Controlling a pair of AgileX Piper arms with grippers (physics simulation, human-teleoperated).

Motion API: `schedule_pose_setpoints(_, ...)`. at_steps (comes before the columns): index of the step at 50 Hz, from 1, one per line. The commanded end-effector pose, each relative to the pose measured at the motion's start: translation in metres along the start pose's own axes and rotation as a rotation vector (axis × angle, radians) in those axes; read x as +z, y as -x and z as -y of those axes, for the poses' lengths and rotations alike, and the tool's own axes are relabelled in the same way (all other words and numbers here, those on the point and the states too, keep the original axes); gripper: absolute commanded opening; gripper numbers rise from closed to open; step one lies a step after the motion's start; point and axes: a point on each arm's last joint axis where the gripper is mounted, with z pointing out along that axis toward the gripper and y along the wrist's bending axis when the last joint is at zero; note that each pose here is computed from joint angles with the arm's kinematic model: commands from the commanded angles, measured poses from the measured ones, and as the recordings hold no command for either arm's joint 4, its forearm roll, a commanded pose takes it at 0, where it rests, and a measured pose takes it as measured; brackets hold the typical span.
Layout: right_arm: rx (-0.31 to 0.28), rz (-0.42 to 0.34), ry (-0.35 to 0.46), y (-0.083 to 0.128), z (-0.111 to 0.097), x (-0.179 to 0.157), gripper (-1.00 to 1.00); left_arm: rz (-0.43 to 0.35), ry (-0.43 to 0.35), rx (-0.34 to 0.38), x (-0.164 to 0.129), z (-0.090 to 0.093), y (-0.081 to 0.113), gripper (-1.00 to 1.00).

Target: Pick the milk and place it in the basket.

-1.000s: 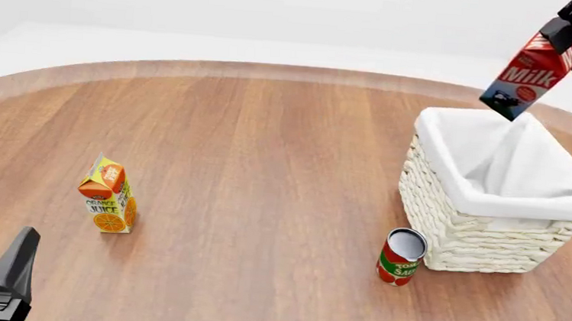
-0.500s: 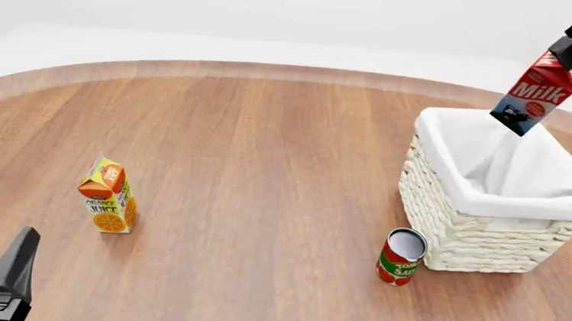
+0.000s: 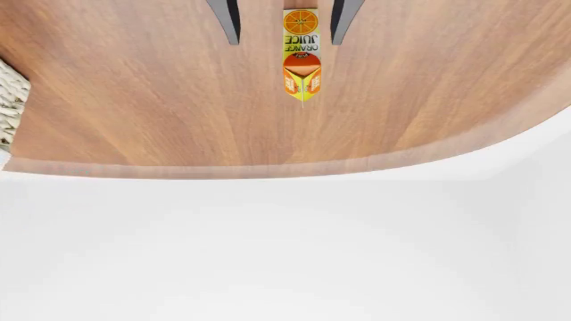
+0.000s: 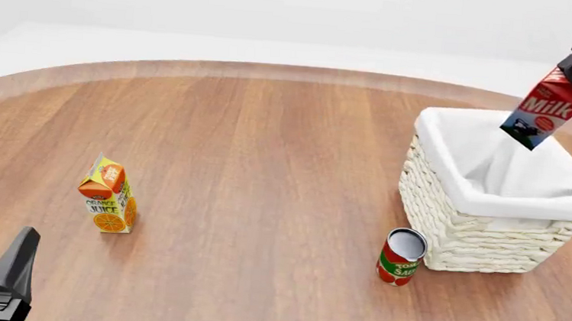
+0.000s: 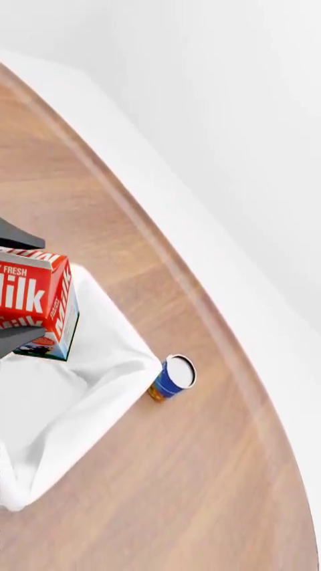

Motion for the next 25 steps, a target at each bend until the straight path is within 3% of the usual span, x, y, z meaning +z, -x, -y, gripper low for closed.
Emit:
schedule_pose_setpoints(1,0.024,0.022,0.005,0.002,0.002,-0.001,-1.00,0.000,0.000,0.000,0.000,0.000,0.000,1.00)
schedule_pose_setpoints(25,0.029,-0.003,-0.007,-0.007,0.008,0.012,-1.00,0.000,0.000,0.000,0.000,0.000,0.000,1.00)
